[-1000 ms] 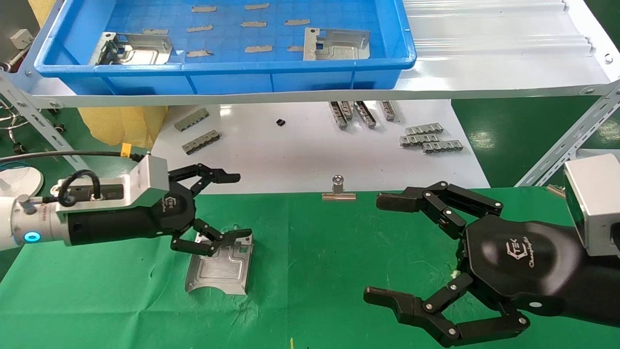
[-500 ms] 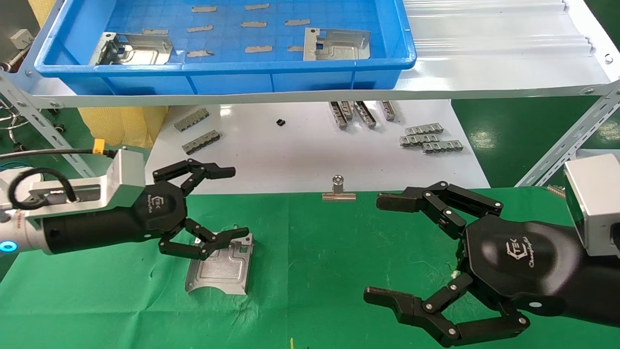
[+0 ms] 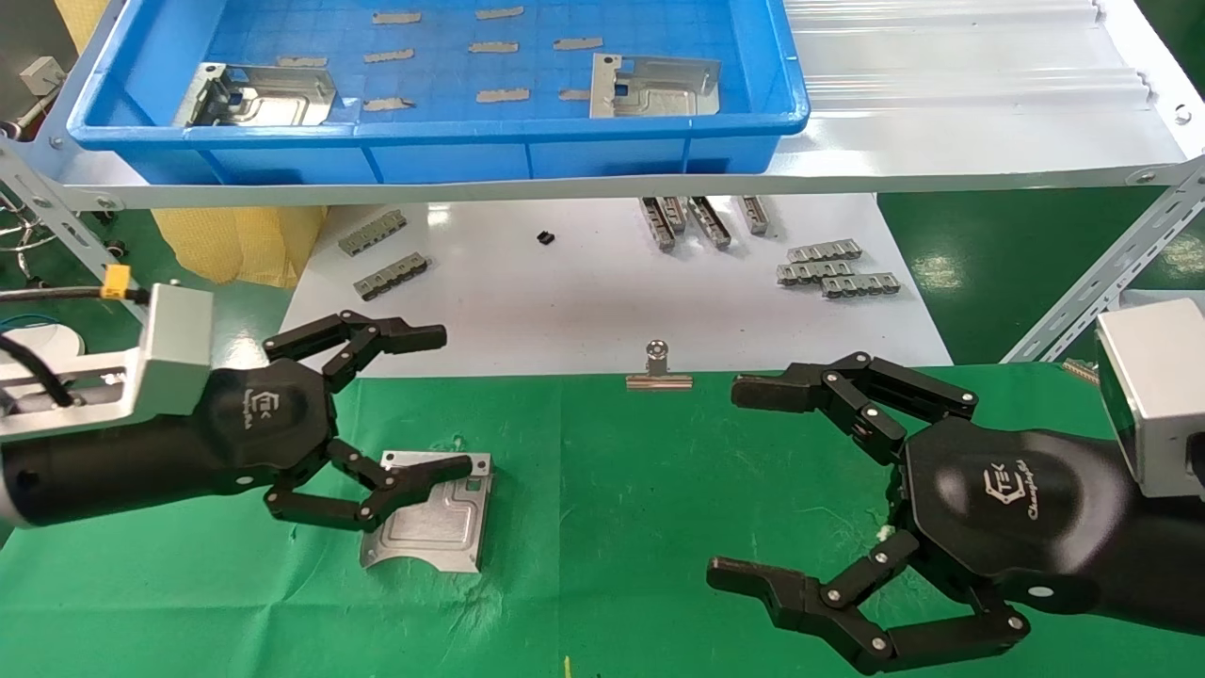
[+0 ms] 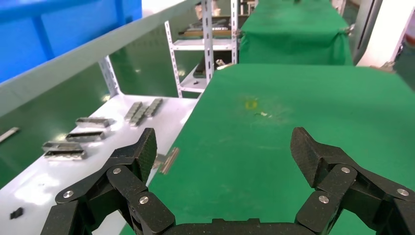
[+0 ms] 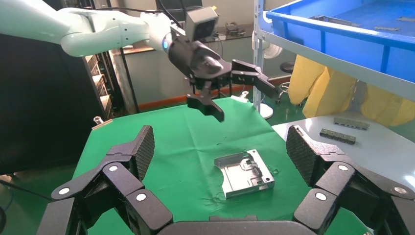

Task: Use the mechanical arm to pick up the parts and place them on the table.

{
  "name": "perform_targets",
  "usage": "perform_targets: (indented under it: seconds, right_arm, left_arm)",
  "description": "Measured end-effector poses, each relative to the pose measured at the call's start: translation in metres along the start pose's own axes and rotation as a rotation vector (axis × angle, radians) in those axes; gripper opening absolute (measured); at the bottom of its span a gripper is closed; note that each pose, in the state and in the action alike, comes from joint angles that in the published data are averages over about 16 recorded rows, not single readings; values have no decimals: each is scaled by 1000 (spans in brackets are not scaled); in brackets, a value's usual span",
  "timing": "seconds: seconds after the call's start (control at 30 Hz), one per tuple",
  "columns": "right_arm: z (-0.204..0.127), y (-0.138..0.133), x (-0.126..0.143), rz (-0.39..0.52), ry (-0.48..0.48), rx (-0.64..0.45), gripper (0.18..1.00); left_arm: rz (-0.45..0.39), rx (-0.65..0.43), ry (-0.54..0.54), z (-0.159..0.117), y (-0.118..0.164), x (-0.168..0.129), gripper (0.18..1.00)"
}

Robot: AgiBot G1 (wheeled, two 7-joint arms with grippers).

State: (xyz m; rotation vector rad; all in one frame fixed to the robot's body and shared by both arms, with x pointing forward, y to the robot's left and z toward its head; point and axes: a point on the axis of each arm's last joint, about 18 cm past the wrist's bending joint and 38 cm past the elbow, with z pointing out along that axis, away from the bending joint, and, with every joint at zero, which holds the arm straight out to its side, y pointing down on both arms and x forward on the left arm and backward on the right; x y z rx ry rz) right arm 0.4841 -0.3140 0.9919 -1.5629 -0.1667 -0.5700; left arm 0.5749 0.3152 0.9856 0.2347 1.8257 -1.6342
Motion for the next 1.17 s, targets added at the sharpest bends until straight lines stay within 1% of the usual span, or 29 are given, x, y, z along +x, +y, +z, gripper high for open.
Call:
perform_targets:
  seconds: [0.43,0.83,1.17]
  right_arm:
    - [0,0,0,0,0,0,1000]
    - [0,0,0,0,0,0,1000]
    - [0,0,0,0,0,0,1000]
  left_arm:
    - [-58,47,53,-13,-31,34,1001]
    - [-107,63,125,-20,-58,70,1001]
    - [-118,65,151,-22,-67,82,1001]
